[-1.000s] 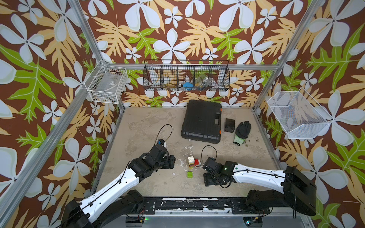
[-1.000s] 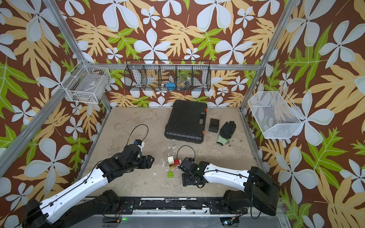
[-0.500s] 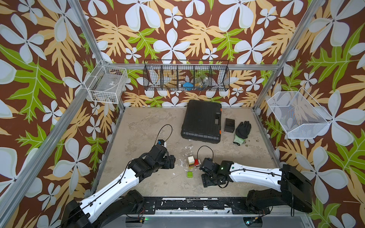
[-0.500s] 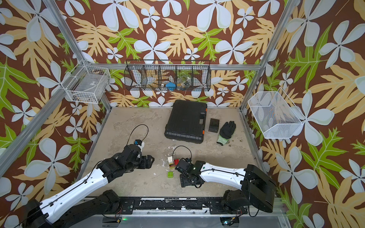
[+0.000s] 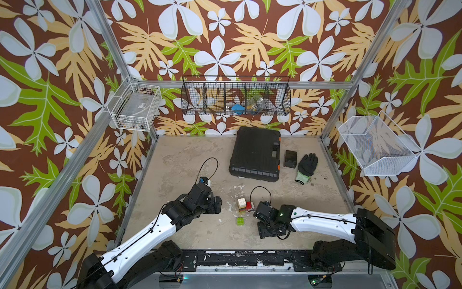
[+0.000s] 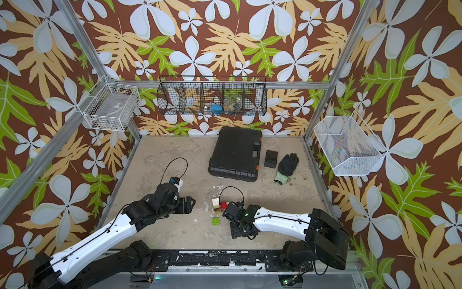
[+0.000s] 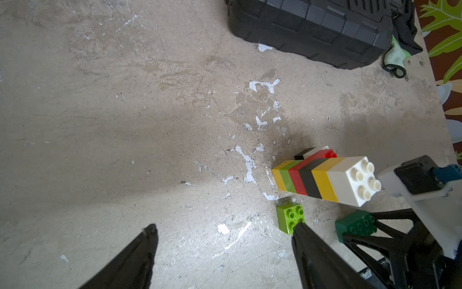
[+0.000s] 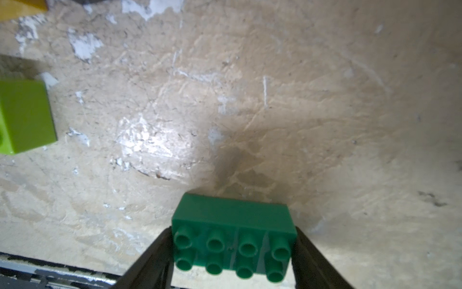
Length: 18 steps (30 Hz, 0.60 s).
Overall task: Assemble a giraffe with lego
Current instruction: Pick up the lego brick from the center of the board.
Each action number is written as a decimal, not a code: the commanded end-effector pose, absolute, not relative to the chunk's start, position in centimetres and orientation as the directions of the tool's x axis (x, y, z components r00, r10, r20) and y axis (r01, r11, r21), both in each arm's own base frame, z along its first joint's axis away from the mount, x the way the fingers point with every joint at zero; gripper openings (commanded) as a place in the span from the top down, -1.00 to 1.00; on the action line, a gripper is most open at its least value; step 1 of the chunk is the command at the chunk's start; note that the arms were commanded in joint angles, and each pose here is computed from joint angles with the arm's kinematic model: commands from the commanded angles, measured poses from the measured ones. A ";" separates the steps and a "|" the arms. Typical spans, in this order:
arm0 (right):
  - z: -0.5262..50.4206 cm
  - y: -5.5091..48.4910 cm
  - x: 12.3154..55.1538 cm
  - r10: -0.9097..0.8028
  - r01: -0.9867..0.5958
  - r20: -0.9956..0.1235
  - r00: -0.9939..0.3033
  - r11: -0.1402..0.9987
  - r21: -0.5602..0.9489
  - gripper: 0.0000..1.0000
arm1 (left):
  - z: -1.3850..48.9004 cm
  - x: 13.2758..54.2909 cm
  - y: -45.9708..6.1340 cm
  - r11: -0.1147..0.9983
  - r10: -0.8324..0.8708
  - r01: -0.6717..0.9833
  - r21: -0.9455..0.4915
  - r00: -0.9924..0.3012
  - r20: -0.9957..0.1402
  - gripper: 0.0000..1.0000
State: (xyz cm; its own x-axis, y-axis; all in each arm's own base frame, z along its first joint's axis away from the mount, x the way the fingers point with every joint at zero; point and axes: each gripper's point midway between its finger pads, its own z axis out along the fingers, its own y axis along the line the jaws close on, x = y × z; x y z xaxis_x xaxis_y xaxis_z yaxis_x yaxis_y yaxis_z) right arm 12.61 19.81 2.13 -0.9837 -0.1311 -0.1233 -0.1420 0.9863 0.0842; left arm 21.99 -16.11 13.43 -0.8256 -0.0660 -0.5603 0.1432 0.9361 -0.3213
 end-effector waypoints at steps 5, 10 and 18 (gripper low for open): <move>2.5 19.8 12.8 -0.118 -0.131 -0.139 -0.983 0.988 0.088 -0.05 | 13.7 22.2 -16.3 0.933 -0.059 0.159 -0.323 -0.818 -0.573 -0.75; 3.3 20.0 13.1 -0.124 -0.139 -0.153 -0.980 0.987 0.086 0.09 | 13.7 22.2 -16.3 0.933 -0.061 0.157 -0.324 -0.817 -0.573 -0.75; 12.0 23.2 16.5 -0.153 -0.195 -0.285 -0.946 0.973 0.123 0.09 | 13.8 22.2 -16.1 0.936 -0.066 0.149 -0.318 -0.815 -0.576 -0.75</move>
State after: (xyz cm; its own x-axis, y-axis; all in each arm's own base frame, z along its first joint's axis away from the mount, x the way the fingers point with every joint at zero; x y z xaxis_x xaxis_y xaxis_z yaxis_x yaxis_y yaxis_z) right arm 15.79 23.86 9.75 -0.9587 -0.1284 -0.2538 -0.1762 0.9686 0.1752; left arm 21.99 -16.10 13.45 -0.8248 -0.0647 -0.5617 0.1446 0.9363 -0.3201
